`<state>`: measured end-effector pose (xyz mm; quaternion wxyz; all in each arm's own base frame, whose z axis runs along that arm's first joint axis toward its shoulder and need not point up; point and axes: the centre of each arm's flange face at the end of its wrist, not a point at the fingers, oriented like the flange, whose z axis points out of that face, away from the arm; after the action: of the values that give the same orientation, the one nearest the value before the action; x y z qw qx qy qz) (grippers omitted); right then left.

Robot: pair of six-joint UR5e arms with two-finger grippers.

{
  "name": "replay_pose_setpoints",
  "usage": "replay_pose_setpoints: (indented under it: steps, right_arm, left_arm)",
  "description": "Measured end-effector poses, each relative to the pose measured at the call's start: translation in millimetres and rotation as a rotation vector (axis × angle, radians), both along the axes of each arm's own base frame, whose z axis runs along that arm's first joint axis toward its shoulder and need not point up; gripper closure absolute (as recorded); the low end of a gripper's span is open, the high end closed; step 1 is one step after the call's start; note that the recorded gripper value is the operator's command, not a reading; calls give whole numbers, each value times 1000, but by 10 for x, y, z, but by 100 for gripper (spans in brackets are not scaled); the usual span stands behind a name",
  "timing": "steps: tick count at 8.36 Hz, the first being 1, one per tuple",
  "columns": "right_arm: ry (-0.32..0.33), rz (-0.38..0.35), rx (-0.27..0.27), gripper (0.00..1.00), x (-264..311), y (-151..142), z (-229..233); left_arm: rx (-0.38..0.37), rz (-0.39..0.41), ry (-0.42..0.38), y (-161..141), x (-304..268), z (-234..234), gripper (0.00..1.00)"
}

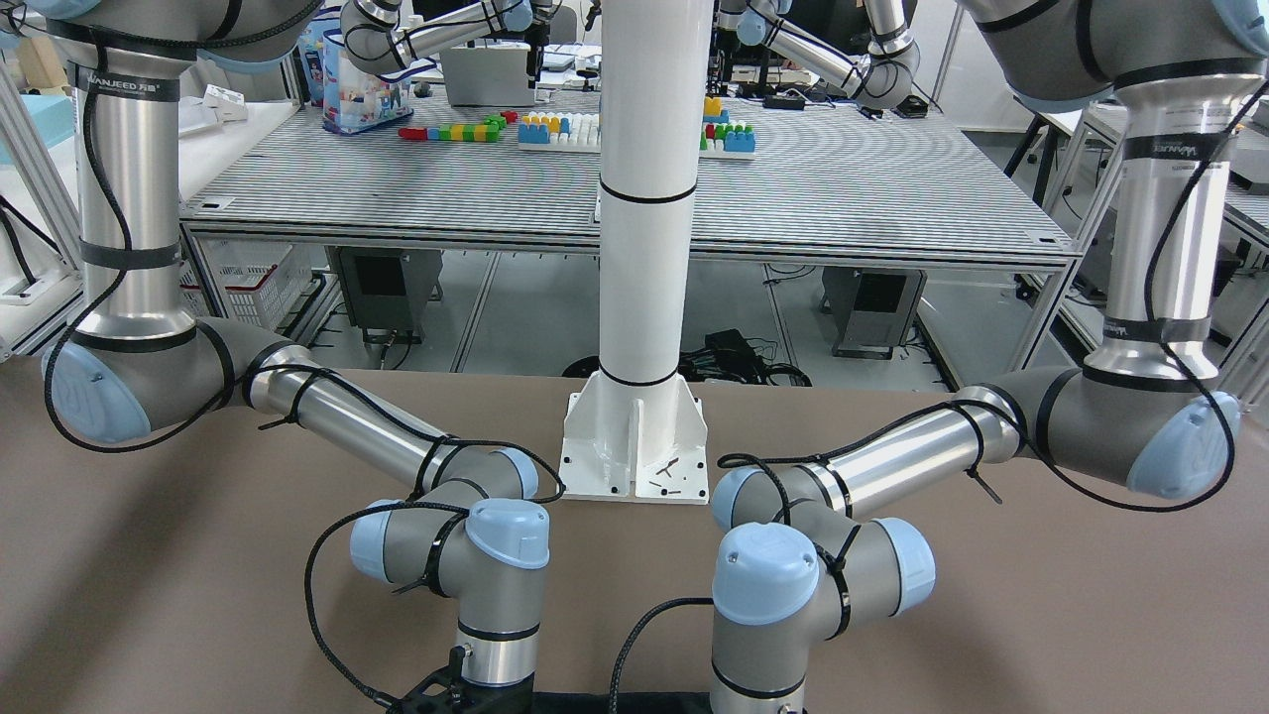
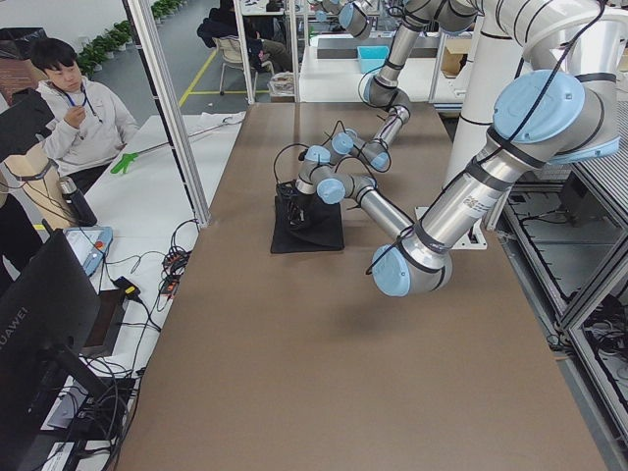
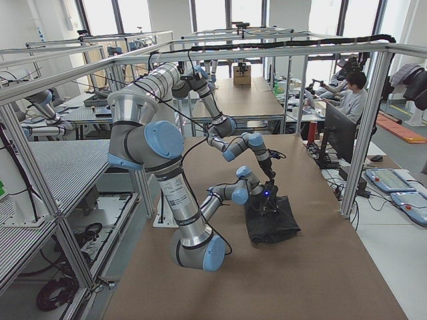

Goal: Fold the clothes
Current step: 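Lower the held corners onto the shirt's far edge with both grippers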

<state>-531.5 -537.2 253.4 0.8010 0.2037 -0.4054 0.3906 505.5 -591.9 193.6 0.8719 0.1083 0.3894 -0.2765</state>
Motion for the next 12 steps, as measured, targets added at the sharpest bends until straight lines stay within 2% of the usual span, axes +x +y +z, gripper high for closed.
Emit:
replay_pose_setpoints:
  steps: [1, 3, 4, 6, 8, 9, 10, 11, 12]
  right_arm:
    - [43, -26, 14, 8, -53, -44, 141]
    - [89, -56, 32, 8, -57, -119, 242]
    - [63, -62, 35, 8, 49, -197, 135]
    - [-30, -76, 33, 8, 312, -256, -155]
    - [-97, -65, -5, 9, 317, -123, -178]
    - [-118, -74, -25, 9, 239, 52, -116]
    - [-127, -95, -35, 20, 162, 264, -36]
    - [-133, -117, -39, 56, 121, 456, 33]
    - [-144, -126, -41, 77, 114, 577, 45]
  left_arm:
    - [21, 21, -15, -93, 90, 131, 0]
    - [65, 53, -26, -153, 105, 192, 0]
    - [87, 55, -8, -122, 26, 110, 0]
    - [123, 57, 33, 13, -173, 1, 0]
    - [132, 57, 43, 76, -253, 17, 0]
    - [132, 56, 44, 84, -265, 27, 0]
    - [133, 56, 44, 87, -270, 28, 0]
    - [133, 55, 43, 88, -271, 33, 0]
    - [132, 55, 41, 88, -273, 46, 0]
